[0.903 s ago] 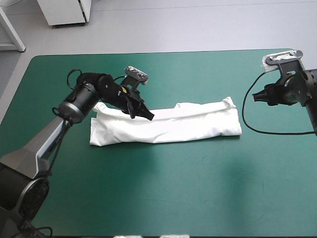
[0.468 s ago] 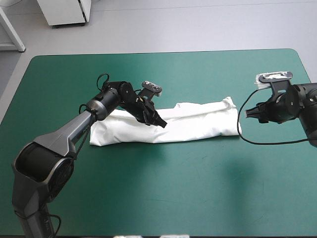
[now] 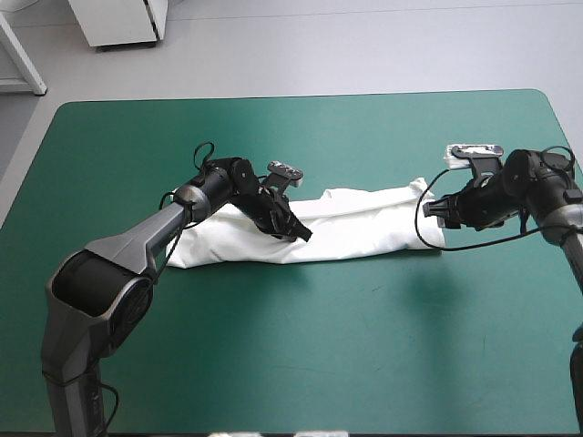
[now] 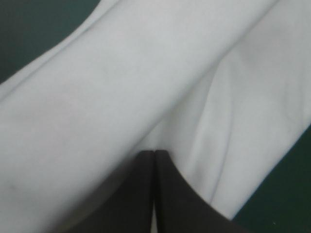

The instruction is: Fold the cloth

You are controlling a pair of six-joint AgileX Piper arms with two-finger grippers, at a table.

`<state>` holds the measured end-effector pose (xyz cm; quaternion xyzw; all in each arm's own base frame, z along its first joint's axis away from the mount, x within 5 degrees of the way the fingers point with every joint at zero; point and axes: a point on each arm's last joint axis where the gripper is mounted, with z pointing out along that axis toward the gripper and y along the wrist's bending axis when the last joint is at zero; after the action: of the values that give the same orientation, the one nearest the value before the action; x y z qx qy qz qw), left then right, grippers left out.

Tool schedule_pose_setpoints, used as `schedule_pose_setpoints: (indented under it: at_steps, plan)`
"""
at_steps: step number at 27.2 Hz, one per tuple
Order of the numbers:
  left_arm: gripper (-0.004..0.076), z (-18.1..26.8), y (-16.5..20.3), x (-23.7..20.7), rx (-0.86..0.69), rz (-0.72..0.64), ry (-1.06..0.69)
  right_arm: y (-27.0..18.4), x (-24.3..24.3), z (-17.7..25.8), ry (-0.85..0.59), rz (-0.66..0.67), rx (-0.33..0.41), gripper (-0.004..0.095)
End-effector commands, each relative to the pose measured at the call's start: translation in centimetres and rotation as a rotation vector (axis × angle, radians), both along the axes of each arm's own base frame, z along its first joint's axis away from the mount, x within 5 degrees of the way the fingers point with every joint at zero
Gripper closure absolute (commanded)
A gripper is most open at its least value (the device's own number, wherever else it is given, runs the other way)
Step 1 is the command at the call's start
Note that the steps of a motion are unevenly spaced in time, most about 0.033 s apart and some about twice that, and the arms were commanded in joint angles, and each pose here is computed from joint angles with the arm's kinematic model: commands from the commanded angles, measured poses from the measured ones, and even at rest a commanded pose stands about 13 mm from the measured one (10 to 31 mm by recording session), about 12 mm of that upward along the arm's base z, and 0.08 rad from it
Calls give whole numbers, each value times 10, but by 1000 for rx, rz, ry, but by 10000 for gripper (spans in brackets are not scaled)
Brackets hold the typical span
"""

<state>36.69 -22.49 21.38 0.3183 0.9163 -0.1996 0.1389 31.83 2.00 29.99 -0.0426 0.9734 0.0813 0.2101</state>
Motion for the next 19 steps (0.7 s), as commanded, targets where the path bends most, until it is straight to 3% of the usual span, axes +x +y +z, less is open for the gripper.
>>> schedule_pose_setpoints:
  at_steps: [1, 4, 16, 19]
  plan:
    - [733, 30, -4, -2, -68, 5, -62, -9, 11, 7, -64, -22, 122, 412]
    - [733, 30, -4, -3, -65, -5, -66, -19, 22, -1, -54, -31, 188, 412]
    - [733, 29, -4, -2, -59, -11, -71, -23, 58, -41, 62, -4, 244, 406]
    - [733, 29, -4, -2, -59, -11, -71, -20, 67, -59, 99, 3, 288, 406]
